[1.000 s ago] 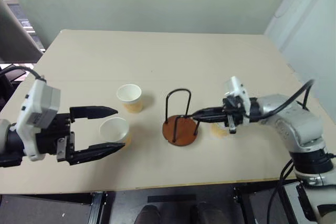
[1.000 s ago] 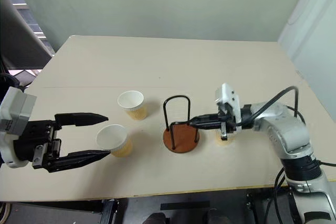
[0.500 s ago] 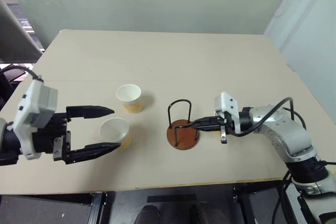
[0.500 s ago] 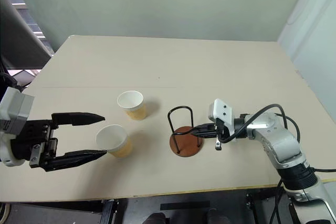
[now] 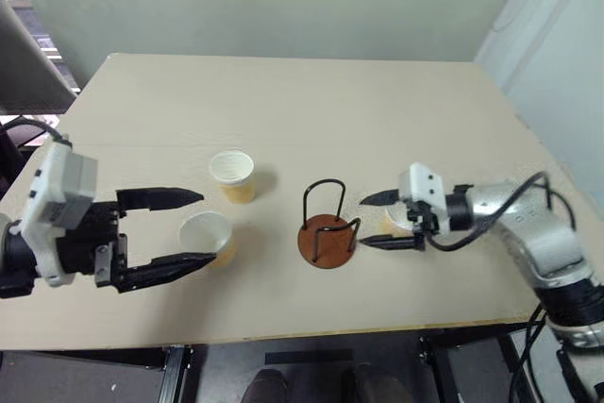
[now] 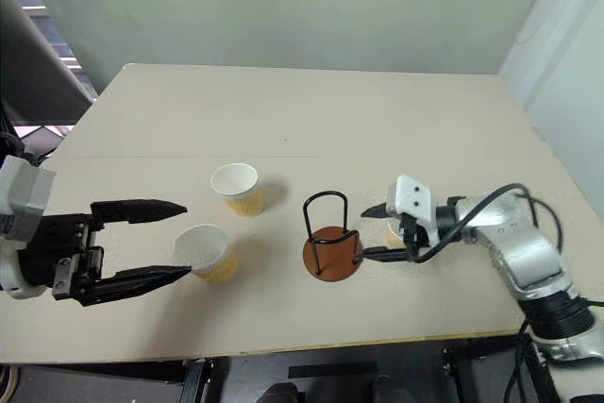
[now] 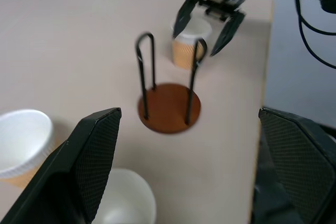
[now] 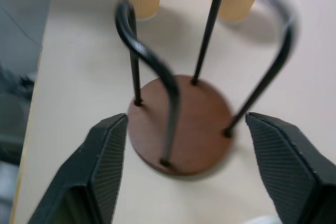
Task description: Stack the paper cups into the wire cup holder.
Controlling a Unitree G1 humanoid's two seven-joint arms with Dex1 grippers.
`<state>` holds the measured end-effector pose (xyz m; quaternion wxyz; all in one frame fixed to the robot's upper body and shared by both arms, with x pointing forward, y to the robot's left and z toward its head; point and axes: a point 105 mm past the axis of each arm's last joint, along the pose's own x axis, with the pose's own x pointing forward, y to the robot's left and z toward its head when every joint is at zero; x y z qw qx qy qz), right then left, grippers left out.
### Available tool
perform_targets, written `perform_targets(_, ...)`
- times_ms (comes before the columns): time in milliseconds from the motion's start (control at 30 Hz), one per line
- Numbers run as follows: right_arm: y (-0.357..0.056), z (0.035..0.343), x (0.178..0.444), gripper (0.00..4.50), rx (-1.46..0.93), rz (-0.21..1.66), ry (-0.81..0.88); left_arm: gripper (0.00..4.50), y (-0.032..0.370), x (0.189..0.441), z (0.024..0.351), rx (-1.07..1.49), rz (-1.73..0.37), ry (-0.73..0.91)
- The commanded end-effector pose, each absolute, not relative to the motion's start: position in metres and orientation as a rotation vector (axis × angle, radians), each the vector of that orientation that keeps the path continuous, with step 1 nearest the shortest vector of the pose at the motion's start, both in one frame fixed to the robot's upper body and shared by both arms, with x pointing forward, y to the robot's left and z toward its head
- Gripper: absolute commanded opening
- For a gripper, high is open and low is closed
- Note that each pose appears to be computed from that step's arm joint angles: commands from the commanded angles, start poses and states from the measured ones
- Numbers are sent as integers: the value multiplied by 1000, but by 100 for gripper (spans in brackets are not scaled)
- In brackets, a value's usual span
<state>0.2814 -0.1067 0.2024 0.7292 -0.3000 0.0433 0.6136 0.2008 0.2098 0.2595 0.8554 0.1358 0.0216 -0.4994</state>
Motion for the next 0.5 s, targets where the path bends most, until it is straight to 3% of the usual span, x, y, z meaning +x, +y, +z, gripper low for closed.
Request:
perform_targets(33, -113, 233, 270, 364, -722, 1345, 15, 450, 209, 198, 280, 276, -992, -120)
perform_targets(133, -134, 231, 270, 364, -731, 1305, 99, 450, 203, 195, 283, 244, -1007, -154)
perform_targets(300, -165, 202, 284, 364, -776, 1189, 269, 450, 195, 195, 286, 222, -959, -189)
perform_targets(500, -155, 188, 290, 364, -809, 1189, 291, 450, 181, 195, 291, 196, -956, -214)
